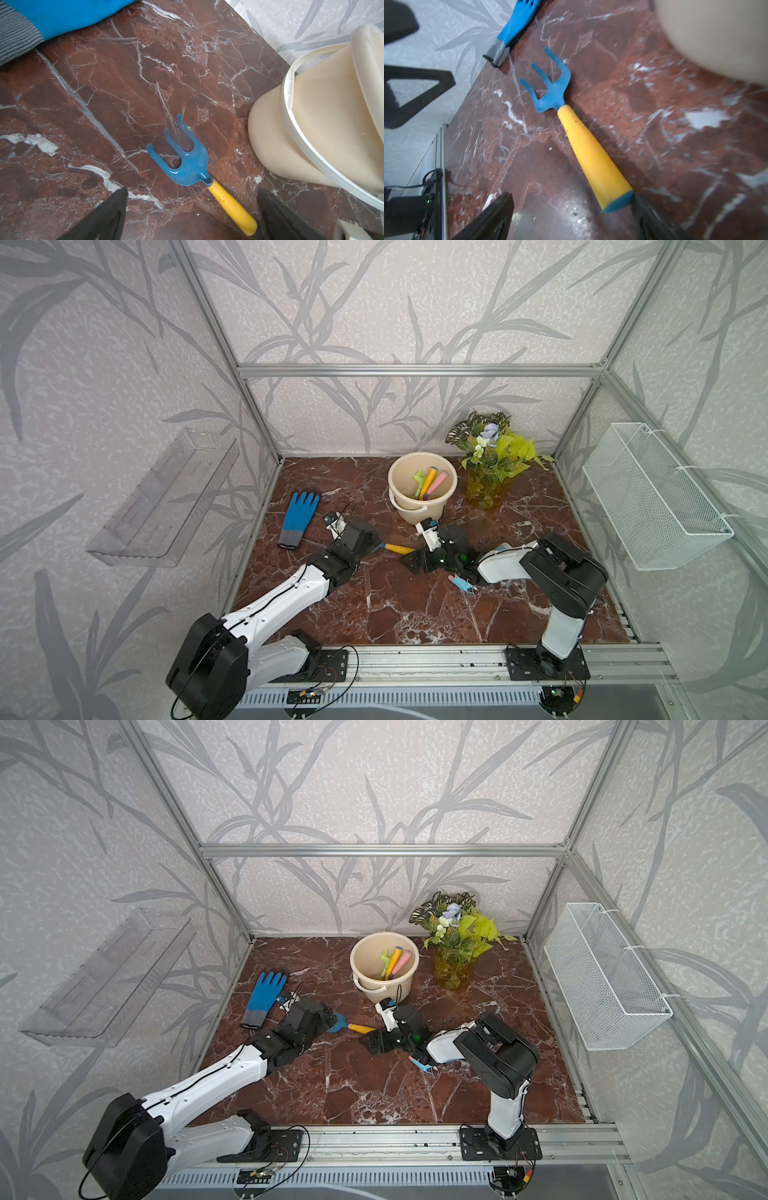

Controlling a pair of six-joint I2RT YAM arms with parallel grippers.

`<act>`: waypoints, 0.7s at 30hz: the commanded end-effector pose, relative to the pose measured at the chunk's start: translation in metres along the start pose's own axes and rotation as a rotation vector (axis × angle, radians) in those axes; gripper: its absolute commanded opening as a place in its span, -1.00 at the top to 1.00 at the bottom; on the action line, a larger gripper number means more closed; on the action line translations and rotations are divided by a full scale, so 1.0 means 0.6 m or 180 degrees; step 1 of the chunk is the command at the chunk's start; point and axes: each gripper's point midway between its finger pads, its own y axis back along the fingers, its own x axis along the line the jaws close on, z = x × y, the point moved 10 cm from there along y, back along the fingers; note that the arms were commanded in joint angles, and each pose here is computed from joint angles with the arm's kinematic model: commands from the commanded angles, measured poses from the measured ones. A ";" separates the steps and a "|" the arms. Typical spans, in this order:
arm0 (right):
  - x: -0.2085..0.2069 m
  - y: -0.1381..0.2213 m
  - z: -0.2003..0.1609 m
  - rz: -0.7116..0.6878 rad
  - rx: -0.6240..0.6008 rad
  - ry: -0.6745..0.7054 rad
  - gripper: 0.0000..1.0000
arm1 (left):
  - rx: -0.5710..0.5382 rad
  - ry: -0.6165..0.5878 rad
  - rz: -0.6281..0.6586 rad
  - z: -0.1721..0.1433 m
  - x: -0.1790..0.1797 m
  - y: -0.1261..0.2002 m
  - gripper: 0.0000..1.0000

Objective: Organize the gardening tools
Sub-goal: Move the gardening tool to the center of the board, then pick up the gardening tool from the center of the board.

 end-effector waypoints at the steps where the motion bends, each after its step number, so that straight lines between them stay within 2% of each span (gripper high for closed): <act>1: 0.033 0.005 -0.003 0.0233 0.0029 0.0140 -0.84 | 0.0145 0.0029 0.0069 -0.013 0.011 -0.016 -0.95; 7: 0.044 0.028 0.001 0.0136 -0.0061 0.0241 -0.83 | 0.0379 -0.0083 0.0129 -0.028 0.003 -0.045 -0.93; 16: 0.055 0.104 0.017 -0.0376 -0.0380 0.0304 -0.84 | 0.0917 -0.0122 0.0175 -0.046 -0.032 -0.097 -0.65; 21: 0.063 0.139 0.022 -0.0484 -0.0556 0.0340 -0.84 | 0.1178 -0.0102 0.0320 -0.052 -0.048 -0.121 -0.53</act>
